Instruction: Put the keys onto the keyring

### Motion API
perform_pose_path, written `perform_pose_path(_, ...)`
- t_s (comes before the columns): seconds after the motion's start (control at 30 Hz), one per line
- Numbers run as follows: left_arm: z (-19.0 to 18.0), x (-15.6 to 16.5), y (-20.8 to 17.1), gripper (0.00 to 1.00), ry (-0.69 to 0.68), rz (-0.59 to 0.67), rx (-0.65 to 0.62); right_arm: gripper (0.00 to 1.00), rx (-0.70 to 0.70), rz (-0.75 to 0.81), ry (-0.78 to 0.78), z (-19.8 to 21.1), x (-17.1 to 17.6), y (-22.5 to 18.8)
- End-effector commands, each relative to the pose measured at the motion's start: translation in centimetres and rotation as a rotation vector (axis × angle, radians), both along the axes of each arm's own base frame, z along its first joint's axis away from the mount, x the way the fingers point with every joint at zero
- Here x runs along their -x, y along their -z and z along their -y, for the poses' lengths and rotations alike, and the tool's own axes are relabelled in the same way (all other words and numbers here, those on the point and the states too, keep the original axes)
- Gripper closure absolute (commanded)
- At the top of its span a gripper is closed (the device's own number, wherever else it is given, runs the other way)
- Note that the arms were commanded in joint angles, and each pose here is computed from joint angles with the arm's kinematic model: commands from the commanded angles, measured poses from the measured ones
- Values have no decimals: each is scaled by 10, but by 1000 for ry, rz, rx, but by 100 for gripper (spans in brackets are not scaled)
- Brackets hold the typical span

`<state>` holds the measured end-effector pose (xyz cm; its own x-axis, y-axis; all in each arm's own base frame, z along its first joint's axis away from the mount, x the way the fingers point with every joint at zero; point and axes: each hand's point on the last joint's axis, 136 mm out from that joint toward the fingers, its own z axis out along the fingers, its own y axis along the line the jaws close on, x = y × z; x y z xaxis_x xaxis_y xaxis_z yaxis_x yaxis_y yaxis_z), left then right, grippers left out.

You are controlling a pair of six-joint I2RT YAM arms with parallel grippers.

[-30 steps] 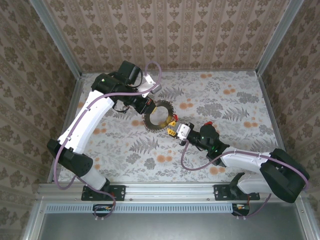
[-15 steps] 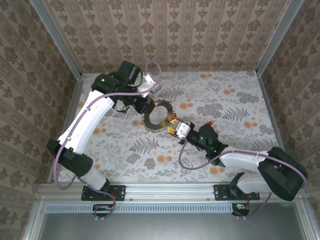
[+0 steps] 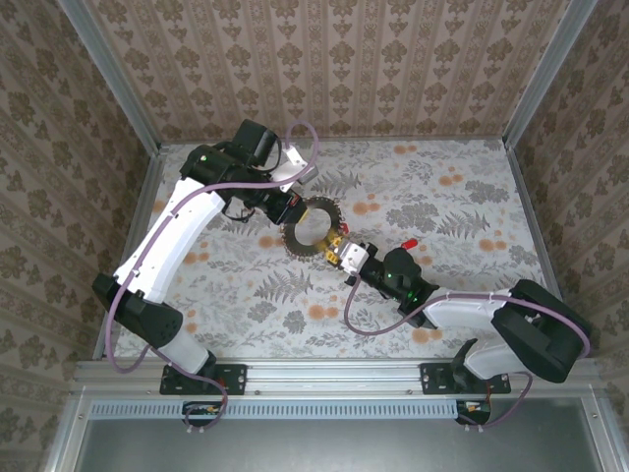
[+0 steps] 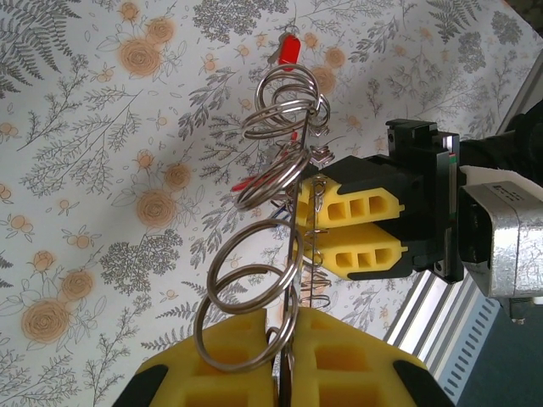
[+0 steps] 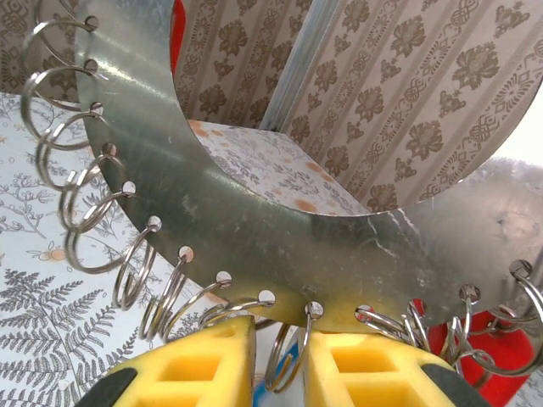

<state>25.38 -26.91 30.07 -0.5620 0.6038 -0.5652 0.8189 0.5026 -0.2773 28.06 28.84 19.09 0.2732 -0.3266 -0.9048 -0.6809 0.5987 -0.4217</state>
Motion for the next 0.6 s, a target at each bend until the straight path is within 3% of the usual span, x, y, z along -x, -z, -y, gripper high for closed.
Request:
perform_pose_path(0.0,7,6,-22,100,22,34,72,79,-74,37,29,-1,-7,-23)
perform_pose_path(0.57,4,2,-21,100,-1,54,69,78,-90,28,36,6,-1,-18)
